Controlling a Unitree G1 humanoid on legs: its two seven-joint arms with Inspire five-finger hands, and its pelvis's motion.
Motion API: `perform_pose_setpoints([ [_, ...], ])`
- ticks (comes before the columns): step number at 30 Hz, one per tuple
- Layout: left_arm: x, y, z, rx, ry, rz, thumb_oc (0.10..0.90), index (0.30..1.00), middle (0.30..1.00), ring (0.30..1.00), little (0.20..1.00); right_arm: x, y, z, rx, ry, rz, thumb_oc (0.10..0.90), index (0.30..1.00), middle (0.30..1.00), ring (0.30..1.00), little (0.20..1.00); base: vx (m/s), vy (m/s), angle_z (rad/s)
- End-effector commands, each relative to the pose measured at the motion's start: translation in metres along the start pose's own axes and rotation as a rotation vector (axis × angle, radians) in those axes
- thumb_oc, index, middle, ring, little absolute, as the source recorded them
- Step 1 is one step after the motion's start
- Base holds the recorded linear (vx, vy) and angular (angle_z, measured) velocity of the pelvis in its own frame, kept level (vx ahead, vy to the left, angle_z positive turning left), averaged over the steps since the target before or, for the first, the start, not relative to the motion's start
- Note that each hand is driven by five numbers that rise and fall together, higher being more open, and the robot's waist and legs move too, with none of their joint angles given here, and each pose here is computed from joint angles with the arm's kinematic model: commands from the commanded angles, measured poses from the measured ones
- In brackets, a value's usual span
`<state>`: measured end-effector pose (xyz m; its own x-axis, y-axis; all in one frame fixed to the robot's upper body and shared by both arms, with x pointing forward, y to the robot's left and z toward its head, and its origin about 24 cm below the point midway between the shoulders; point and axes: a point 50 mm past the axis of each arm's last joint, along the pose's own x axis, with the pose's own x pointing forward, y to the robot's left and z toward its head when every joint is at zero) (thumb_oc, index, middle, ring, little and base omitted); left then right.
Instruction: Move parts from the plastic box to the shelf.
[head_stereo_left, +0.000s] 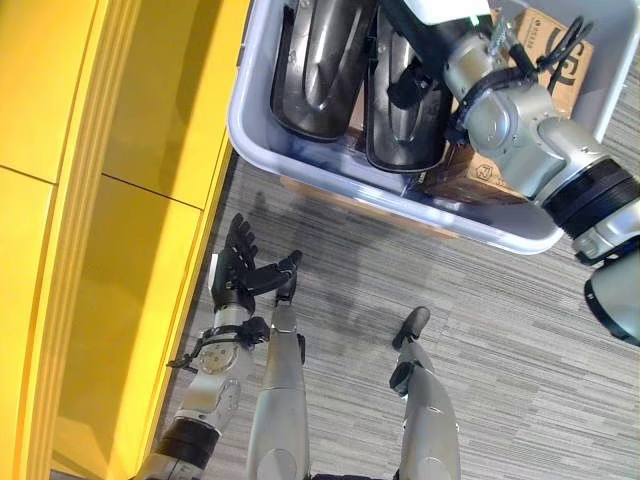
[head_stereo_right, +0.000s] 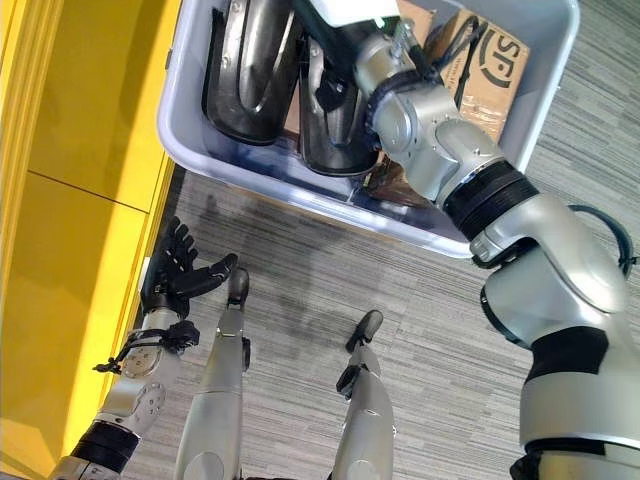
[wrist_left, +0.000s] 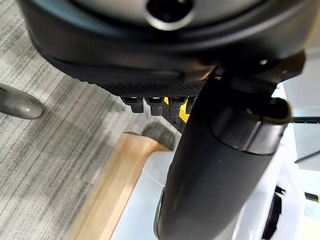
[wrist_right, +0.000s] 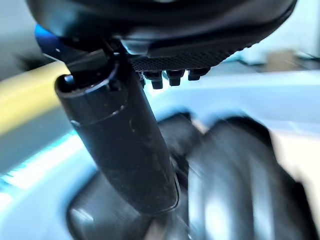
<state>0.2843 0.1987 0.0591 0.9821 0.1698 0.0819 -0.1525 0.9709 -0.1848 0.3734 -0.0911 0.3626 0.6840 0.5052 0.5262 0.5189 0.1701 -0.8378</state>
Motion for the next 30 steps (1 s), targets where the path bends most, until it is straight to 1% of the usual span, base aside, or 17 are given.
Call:
perform_pose_setpoints([
  [1,-0.004,0.002,0.035,-0.008,-0.18,-0.027,0.9,1.0,1.0,1.0,1.0,0.009,-0.081,0.009,-0.098,-0.073,-0.257,0.9,1.0,1.0,1.0,1.0,-0.01,-0.009,-0.05],
  [3,-0.005,0.003,0.035,-0.008,-0.179,-0.022,0.9,1.0,1.0,1.0,1.0,0.008,-0.083,0.011,-0.087,-0.088,-0.266,0.9,1.0,1.0,1.0,1.0,-0.01,-0.006,-0.06],
  [5,-0.006,0.008,0.034,-0.012,-0.171,0.0,0.9,1.0,1.0,1.0,1.0,-0.002,-0.084,0.025,-0.018,-0.168,-0.275,0.9,1.0,1.0,1.0,1.0,-0.03,-0.006,-0.06],
  [13,-0.008,0.012,0.034,-0.007,-0.168,0.032,0.9,1.0,1.0,1.0,1.0,-0.017,-0.073,0.028,0.032,-0.196,-0.281,0.9,1.0,1.0,1.0,1.0,-0.01,-0.006,-0.04],
  [15,-0.009,0.011,0.033,-0.012,-0.165,0.035,0.9,1.0,1.0,1.0,1.0,-0.023,-0.065,0.03,0.06,-0.205,-0.279,0.9,1.0,1.0,1.0,1.0,0.0,-0.01,-0.05],
  [17,-0.009,0.011,0.033,-0.013,-0.165,0.035,0.9,1.0,1.0,1.0,1.0,-0.024,-0.064,0.03,0.067,-0.206,-0.279,0.9,1.0,1.0,1.0,1.0,0.0,-0.003,-0.02],
  [18,-0.009,0.01,0.033,-0.017,-0.167,0.039,0.9,1.0,1.0,1.0,1.0,-0.027,-0.058,0.031,0.102,-0.207,-0.273,0.9,1.0,1.0,1.0,1.0,0.0,0.0,0.0],
  [23,-0.011,0.011,0.03,-0.019,-0.157,0.051,0.9,1.0,1.0,1.0,1.0,-0.036,-0.042,0.026,0.157,-0.175,-0.264,0.9,1.0,1.0,1.0,1.0,0.0,0.0,0.0],
  [26,-0.011,0.009,0.03,-0.018,-0.154,0.049,0.9,1.0,1.0,1.0,1.0,-0.037,-0.036,0.027,0.18,-0.171,-0.249,0.9,1.0,1.0,1.0,1.0,0.0,0.0,0.0],
  [30,-0.011,0.007,0.029,-0.017,-0.154,0.048,0.9,1.0,1.0,1.0,1.0,-0.034,-0.019,0.019,0.232,-0.104,-0.237,0.9,1.0,1.0,1.0,1.0,0.0,0.0,0.0],
])
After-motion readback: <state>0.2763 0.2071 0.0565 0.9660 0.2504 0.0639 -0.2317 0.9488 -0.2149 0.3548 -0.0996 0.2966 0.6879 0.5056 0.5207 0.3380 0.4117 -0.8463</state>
